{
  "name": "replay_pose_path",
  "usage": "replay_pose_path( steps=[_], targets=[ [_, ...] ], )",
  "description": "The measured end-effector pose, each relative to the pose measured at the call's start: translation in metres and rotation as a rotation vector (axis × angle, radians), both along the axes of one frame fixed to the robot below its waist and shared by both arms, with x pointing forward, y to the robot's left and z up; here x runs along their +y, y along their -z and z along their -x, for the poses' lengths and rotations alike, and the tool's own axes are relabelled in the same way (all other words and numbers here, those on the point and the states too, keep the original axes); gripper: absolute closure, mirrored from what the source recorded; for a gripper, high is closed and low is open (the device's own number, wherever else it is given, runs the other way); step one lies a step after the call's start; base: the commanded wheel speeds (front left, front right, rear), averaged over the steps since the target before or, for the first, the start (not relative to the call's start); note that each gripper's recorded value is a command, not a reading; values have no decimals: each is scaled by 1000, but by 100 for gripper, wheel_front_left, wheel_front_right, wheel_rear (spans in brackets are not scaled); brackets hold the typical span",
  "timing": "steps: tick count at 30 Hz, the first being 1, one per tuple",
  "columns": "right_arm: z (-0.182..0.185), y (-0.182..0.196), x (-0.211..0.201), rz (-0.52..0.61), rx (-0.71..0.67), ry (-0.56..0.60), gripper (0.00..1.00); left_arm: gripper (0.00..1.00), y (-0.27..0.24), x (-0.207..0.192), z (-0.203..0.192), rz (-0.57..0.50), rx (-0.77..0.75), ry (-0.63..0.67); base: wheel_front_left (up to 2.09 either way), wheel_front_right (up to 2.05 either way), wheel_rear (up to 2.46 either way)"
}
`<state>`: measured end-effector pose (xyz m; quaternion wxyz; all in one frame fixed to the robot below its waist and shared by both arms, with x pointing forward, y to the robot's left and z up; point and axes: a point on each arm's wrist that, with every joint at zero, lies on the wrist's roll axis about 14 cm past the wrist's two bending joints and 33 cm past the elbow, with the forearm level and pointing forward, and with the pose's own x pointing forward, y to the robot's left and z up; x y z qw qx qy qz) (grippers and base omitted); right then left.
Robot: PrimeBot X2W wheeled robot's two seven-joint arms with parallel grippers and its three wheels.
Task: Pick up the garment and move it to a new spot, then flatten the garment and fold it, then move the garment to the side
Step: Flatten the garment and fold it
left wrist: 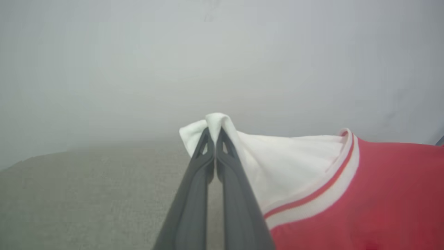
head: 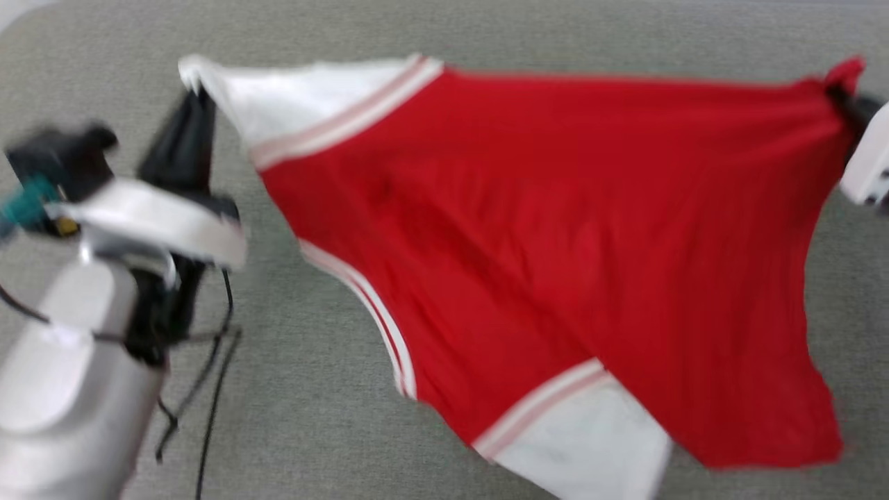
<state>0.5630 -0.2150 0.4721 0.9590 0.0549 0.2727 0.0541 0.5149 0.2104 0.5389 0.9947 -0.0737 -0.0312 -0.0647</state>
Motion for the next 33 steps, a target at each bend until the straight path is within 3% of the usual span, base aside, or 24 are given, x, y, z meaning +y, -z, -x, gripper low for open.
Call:
replay_pose_path(
  steps=[12,20,25,33],
  targets=[
    [-65,-152,-35,48,-525,127,100,100,-139,-14,-90,-75,-308,63,0,0,0],
    [-94,-220,-41,73,-746,152,100,100,-195,-10,-134,-129,-451,34,0,0,0],
    [-113,-211,-43,84,-745,156,100,100,-187,-8,-160,-144,-431,32,0,0,0],
    [-147,-125,-28,52,-594,123,100,100,-101,1,-196,-113,-258,21,0,0,0]
  ],
)
